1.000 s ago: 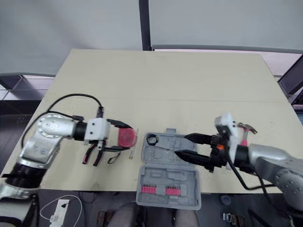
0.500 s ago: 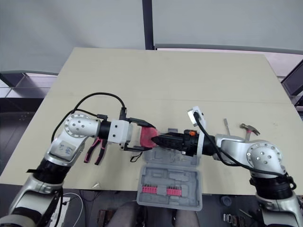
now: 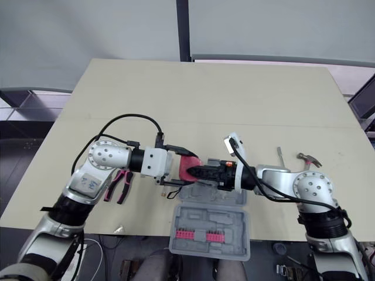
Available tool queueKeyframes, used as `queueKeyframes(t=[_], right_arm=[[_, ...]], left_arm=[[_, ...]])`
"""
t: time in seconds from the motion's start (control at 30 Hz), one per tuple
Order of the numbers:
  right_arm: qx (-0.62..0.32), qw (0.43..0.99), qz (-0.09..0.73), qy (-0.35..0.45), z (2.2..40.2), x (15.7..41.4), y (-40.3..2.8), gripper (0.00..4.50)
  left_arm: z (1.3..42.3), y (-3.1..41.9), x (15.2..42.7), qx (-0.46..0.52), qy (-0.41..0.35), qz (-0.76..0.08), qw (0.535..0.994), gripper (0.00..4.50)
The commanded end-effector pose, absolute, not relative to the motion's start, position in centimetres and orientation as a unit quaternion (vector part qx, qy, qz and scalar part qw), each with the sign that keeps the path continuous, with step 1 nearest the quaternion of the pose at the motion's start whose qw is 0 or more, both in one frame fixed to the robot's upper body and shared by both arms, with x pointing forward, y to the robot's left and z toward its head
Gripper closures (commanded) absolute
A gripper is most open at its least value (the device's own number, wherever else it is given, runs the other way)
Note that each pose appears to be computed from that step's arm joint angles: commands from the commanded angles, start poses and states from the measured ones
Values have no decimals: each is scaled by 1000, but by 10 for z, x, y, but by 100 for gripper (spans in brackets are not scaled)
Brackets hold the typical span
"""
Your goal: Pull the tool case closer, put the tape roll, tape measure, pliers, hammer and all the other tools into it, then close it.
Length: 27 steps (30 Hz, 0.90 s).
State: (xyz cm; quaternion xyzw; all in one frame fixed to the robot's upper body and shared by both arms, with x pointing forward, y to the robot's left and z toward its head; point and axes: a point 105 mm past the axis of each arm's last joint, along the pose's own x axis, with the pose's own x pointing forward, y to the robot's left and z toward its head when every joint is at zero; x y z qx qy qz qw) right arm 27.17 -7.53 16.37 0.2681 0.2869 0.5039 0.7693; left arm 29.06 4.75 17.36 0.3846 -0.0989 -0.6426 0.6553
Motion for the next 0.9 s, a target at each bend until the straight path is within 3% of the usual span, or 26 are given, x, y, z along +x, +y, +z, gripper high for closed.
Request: queueKeyframes(t=[0.03, 0.07, 0.1, 0.13, 0.17, 0.3, 0.47, 0.67, 0.8, 0.9], right_arm=[[263, 767, 522, 265, 178, 266, -75, 400], [263, 767, 523, 262, 179, 265, -76, 400], [265, 766, 525, 259, 182, 264, -77, 400], [266, 766, 527, 255, 184, 263, -79, 400], [265, 766, 528, 253, 186, 261, -82, 400], [242, 787, 500, 267, 182, 251, -116, 400], [243, 806, 440, 313, 169, 233, -177, 400], [236, 825, 360, 368, 135, 225, -239, 400], [197, 841, 322, 387, 103, 235, -264, 400], [192, 830, 334, 403, 87, 233, -267, 400]], left_arm=[[181, 47, 291, 372, -105, -640, 664, 149], [181, 47, 290, 363, -103, -645, 665, 149], [181, 49, 288, 357, -100, -652, 662, 46], [180, 51, 286, 353, -96, -656, 660, 7], [180, 54, 285, 349, -92, -660, 659, 0], [197, 71, 272, 245, -75, -695, 672, 0], [213, 91, 240, 187, -33, -742, 642, 0], [195, 133, 217, 185, 67, -739, 644, 0], [195, 137, 220, 169, 76, -721, 668, 0], [184, 140, 216, 209, 83, -720, 657, 0]])
